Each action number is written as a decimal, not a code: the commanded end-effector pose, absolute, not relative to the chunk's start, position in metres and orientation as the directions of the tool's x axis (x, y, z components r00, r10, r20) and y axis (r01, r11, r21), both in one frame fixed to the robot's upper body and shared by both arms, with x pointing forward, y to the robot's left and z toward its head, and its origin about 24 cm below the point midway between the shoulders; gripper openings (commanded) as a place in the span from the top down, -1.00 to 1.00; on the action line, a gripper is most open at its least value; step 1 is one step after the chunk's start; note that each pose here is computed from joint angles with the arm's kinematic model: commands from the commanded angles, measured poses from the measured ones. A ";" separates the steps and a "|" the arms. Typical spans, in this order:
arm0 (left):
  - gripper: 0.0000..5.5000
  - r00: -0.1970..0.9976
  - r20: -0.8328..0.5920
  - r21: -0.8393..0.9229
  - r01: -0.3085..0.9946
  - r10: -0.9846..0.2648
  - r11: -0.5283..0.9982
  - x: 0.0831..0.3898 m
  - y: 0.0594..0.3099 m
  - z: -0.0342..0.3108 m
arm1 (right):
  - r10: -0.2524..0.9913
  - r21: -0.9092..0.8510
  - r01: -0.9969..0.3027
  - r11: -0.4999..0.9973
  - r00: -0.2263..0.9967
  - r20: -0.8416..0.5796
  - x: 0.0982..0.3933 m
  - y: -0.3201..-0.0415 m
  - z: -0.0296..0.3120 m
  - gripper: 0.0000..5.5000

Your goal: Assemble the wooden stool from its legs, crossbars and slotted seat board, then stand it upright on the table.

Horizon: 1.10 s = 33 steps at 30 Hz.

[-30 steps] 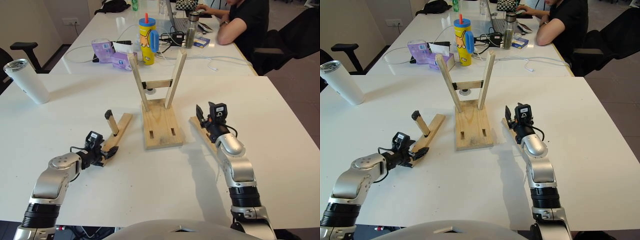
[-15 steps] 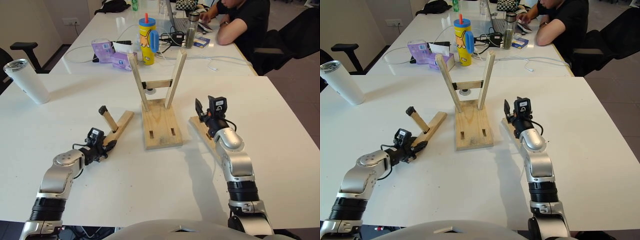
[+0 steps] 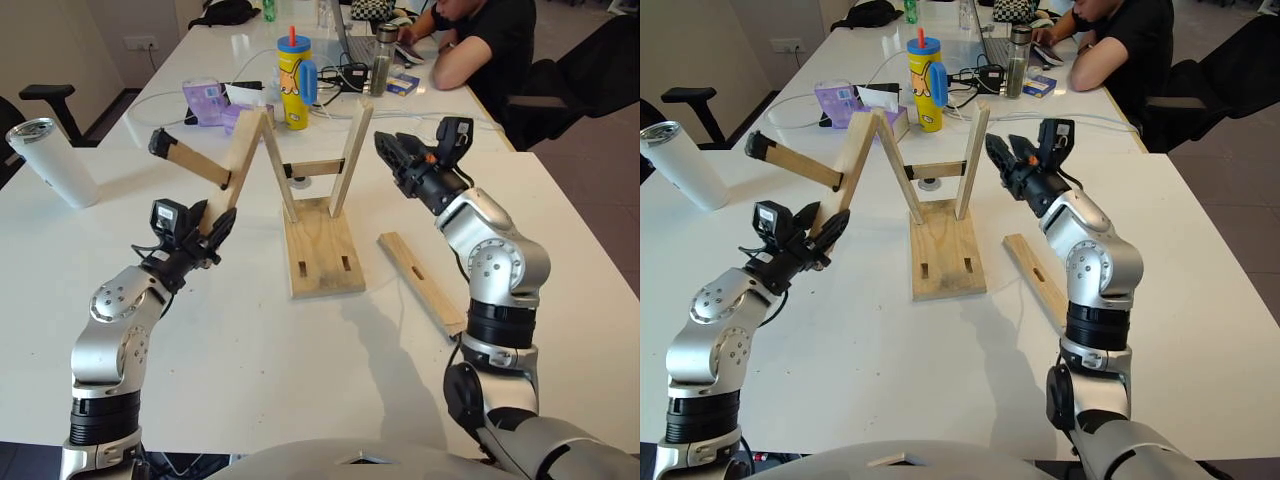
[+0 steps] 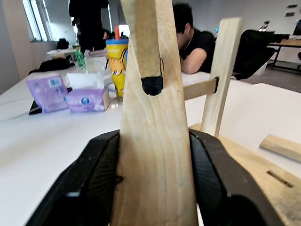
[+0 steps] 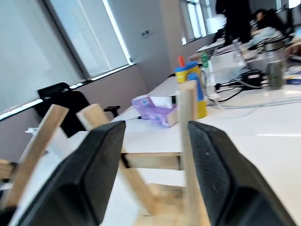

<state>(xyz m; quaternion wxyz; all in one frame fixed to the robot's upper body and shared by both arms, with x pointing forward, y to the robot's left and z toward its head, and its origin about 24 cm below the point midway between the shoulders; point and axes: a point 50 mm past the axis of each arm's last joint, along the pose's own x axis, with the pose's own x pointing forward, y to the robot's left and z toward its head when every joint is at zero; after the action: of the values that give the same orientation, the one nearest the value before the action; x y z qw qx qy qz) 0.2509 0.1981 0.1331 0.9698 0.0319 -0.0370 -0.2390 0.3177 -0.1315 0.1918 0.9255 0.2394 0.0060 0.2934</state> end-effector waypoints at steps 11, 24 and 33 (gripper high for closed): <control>0.26 0.752 0.172 0.137 0.622 -0.636 0.771 0.256 0.145 0.154 | 0.742 0.789 -0.525 0.319 0.657 0.138 0.302 -0.097 0.202 0.10; 0.26 0.709 0.140 0.164 0.672 -0.691 0.722 0.252 0.131 0.148 | 0.733 0.797 -0.521 0.305 0.663 0.153 0.301 -0.098 0.206 0.10; 0.26 0.701 0.071 0.204 0.686 -0.710 0.698 0.251 0.131 0.140 | 0.695 0.809 -0.486 0.331 0.705 0.139 0.301 -0.099 0.199 0.58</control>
<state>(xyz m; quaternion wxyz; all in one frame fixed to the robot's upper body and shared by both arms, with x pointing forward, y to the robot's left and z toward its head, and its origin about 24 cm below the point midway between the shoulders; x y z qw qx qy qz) 0.2516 0.1318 0.1405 0.9215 0.0688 -0.0777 -0.3741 0.3021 -0.0991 0.1990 0.8053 0.4464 0.1202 0.3710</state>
